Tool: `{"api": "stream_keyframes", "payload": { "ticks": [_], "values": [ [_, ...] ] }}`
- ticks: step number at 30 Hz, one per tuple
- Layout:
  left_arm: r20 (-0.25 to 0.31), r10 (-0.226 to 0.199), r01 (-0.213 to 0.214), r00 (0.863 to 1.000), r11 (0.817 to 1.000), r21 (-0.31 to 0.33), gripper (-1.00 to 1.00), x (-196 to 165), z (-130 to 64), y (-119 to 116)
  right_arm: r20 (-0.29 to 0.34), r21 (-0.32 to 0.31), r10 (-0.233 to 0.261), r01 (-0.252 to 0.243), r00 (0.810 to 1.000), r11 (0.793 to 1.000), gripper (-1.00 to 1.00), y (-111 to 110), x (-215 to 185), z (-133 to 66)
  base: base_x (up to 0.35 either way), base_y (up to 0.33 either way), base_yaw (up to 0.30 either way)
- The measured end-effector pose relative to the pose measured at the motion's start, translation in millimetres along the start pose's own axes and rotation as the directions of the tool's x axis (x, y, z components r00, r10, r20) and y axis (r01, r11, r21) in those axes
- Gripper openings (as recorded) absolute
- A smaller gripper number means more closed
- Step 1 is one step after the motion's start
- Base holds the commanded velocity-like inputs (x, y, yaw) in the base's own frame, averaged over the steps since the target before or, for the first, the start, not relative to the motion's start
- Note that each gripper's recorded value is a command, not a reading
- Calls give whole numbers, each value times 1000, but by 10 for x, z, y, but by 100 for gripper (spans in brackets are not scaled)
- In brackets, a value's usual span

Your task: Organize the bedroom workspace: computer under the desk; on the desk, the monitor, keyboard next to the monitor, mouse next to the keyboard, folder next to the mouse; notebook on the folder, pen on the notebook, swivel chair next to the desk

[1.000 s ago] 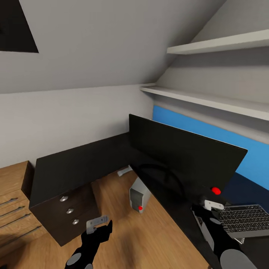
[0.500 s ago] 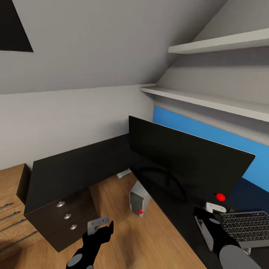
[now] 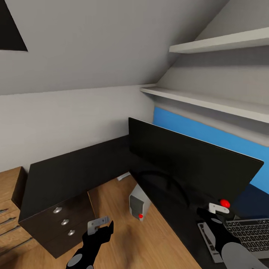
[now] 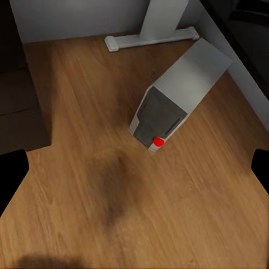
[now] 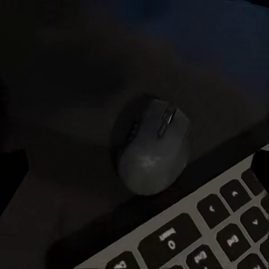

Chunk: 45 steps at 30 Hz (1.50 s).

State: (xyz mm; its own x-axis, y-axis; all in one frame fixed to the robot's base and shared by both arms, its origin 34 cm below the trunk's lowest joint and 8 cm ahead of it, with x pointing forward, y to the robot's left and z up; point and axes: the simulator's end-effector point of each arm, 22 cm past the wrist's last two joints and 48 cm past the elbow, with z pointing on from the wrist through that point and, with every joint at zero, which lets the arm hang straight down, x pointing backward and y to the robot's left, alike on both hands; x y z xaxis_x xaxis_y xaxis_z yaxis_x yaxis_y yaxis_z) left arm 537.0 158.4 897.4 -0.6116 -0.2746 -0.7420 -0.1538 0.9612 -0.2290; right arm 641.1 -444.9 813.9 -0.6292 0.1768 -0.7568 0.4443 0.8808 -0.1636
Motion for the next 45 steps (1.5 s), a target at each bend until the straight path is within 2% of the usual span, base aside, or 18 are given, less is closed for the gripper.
{"api": "stream_keyframes", "payload": {
  "ticks": [2, 4, 10, 16, 20, 45],
  "values": [
    [1, 0, 0, 1000, 1000, 0, 100, -1, 0, 0, 11, 3, 6, -6, 1000, 1000, 100, -7, -23, 1, 97, 0, 0],
    [2, -1, 1, 1000, 1000, 0, 100, -5, -1, 0, 9, 8, 65, -65, 998, 998, 100, -22, 21, -1, 167, 0, 0],
    [-1, 0, 0, 1000, 1000, 1, 100, 1, 0, -3, -3, 11, 100, -100, 995, 995, 100, -26, 68, 1, 46, 0, 0],
    [-1, 6, -6, 1000, 1000, 16, 100, 4, -15, -79, 0, 8, 104, -104, 995, 995, 100, -15, 56, 0, 4, 0, 0],
    [19, 3, -3, 1000, 1000, 24, 100, -88, -41, -106, 4, 4, 103, -103, 995, 995, 100, -4, 48, -1, 0, 0, 0],
    [44, -9, 8, 999, 1000, 30, 100, -211, -59, -121, -1, 9, 101, -101, 995, 995, 100, -6, 61, 12, 0, 0, 0]
  ]
}}
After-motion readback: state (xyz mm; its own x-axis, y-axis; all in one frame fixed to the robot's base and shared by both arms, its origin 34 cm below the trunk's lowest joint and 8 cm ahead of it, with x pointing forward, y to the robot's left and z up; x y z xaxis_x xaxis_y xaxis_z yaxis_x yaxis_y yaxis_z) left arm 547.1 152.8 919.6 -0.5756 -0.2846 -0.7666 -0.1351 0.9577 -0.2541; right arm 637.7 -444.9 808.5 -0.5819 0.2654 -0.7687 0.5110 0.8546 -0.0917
